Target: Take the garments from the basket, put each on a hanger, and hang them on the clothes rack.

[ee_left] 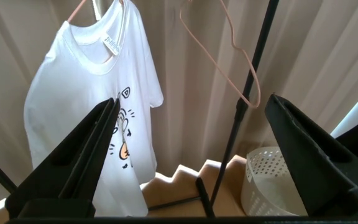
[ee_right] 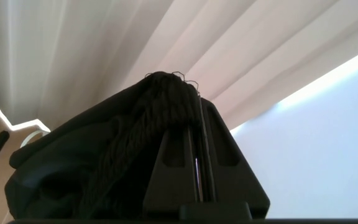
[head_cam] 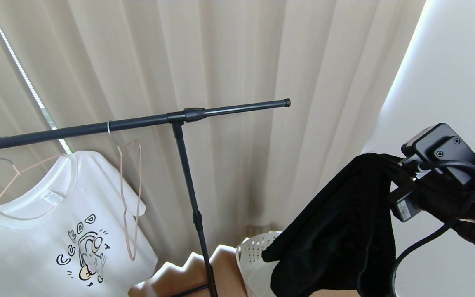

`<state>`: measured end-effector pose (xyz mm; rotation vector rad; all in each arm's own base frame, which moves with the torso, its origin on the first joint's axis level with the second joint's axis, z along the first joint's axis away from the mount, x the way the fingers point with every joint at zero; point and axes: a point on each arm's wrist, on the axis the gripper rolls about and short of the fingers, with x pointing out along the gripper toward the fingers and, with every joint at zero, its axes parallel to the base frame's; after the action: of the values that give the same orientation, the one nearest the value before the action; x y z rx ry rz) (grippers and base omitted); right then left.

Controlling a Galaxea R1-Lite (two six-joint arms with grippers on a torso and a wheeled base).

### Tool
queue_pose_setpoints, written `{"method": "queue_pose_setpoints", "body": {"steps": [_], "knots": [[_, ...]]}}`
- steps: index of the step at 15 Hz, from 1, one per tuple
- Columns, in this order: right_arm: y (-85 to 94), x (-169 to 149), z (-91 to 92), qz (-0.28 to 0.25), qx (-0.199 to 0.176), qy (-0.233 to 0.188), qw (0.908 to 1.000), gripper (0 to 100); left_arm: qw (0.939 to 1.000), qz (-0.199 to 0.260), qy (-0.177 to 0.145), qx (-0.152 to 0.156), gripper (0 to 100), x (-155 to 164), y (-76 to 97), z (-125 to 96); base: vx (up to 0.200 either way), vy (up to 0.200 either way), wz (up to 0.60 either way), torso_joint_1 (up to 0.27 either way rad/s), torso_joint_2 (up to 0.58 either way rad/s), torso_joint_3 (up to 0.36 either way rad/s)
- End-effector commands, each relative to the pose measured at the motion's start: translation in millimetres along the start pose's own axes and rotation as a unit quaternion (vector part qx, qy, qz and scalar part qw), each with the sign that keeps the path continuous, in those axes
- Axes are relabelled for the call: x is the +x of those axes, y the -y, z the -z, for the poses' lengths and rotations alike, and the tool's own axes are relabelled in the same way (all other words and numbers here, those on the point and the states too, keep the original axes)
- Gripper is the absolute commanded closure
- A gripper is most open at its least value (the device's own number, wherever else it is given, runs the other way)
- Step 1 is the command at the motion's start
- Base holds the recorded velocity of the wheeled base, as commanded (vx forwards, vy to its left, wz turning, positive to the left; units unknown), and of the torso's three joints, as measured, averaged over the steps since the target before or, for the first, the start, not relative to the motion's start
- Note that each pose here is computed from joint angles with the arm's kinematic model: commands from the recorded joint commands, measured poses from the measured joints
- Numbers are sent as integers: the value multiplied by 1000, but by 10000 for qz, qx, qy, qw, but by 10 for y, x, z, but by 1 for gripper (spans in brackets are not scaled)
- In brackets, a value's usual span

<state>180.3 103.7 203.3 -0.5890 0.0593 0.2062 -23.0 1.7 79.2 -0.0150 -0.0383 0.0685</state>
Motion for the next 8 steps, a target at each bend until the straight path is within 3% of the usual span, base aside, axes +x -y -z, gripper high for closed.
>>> {"method": "queue_pose_setpoints", "body": {"steps": [1, 3, 8], "knots": [[-2, -3, 3, 1, -1, 3, 10000, 100, 10000, -2, -5, -1, 0, 1, 0, 0, 0, 0, 0, 0, 0, 0], [0, -3, -5, -20, 13, 57, 10000, 100, 10000, -9, -5, 0, 0, 1, 0, 0, 0, 0, 0, 0, 0, 0], [1, -14, -7, -116, 15, 122, 9999, 100, 10000, -9, -5, 0, 0, 1, 0, 0, 0, 0, 600, 7, 0, 1]]}}
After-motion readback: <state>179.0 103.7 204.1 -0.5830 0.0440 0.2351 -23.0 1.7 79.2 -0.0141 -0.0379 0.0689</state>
